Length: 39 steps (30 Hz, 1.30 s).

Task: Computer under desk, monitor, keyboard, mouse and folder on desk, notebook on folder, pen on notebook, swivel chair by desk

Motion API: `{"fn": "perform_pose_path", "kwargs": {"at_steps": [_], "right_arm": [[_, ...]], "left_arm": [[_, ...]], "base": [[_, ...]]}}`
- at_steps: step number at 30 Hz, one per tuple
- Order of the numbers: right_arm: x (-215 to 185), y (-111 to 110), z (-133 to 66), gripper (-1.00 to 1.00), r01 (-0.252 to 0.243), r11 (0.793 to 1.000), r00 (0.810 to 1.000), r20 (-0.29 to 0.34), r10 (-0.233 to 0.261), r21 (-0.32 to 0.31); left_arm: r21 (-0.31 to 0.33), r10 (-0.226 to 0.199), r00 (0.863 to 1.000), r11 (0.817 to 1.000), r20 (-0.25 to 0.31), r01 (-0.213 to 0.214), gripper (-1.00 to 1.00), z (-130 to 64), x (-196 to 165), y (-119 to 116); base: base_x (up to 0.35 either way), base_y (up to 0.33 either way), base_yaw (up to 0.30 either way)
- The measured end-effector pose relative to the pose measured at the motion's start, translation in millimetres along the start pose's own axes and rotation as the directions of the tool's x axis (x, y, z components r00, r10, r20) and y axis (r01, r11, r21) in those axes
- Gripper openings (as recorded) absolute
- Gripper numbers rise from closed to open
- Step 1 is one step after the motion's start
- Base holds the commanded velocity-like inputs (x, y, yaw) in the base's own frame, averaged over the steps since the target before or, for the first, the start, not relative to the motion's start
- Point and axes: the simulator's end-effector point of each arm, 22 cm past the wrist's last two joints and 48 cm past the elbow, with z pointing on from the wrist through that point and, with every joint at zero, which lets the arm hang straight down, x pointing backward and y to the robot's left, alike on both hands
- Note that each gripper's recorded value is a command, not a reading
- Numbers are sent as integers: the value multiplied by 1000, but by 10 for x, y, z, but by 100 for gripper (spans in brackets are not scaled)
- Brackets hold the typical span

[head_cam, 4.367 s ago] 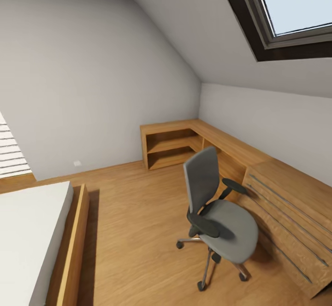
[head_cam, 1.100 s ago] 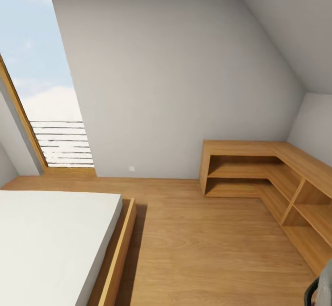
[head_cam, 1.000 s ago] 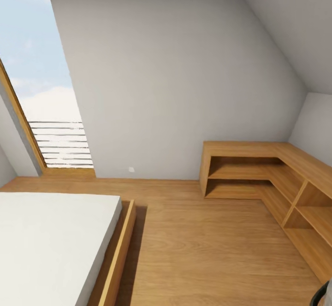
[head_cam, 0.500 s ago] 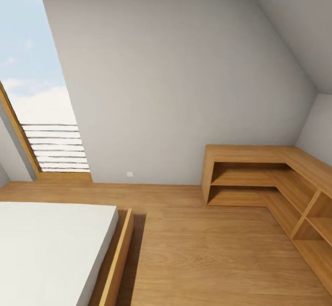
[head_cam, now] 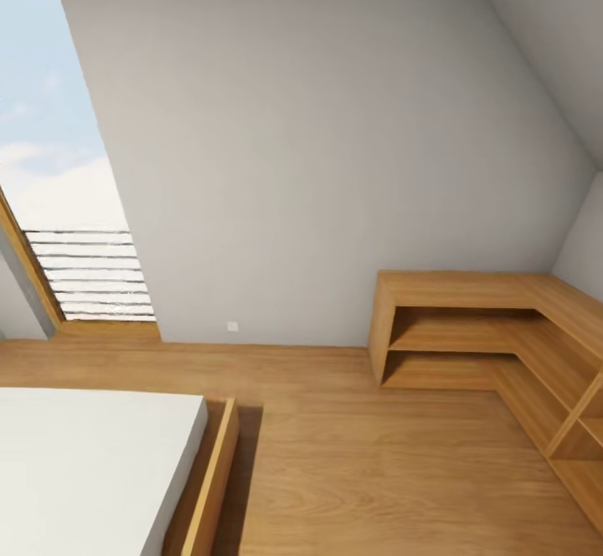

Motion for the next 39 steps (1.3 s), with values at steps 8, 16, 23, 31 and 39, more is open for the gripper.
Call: {"fn": "perform_pose_path", "kwargs": {"at_steps": [8, 16, 23, 31, 39], "right_arm": [[-1, -3, 1, 100, 2, 1000, 1000, 1, -2, -2], [-15, -4, 5, 100, 2, 1000, 1000, 5, -2, -2], [-31, 22, 10, 100, 2, 1000, 1000, 9, -2, -14], [-49, 50, 15, 100, 1, 1000, 1000, 14, -1, -27], [-68, 56, 21, 100, 1, 1000, 1000, 19, 0, -30]], "left_arm": [[0, 0, 1000, 1000, 0, 0, 100, 1, -1, 0], [0, -1, 1000, 1000, 4, 1, 100, 6, -12, -3], [1, -3, 1000, 1000, 8, 3, 100, 13, -24, -3], [1, -4, 1000, 1000, 13, 4, 100, 21, -39, -4], [-3, -5, 1000, 1000, 18, 5, 100, 34, -57, 16]], "base": [[327, 0, -46], [327, 0, -197], [327, 0, -231], [327, 0, -235], [327, 0, -237]]}}
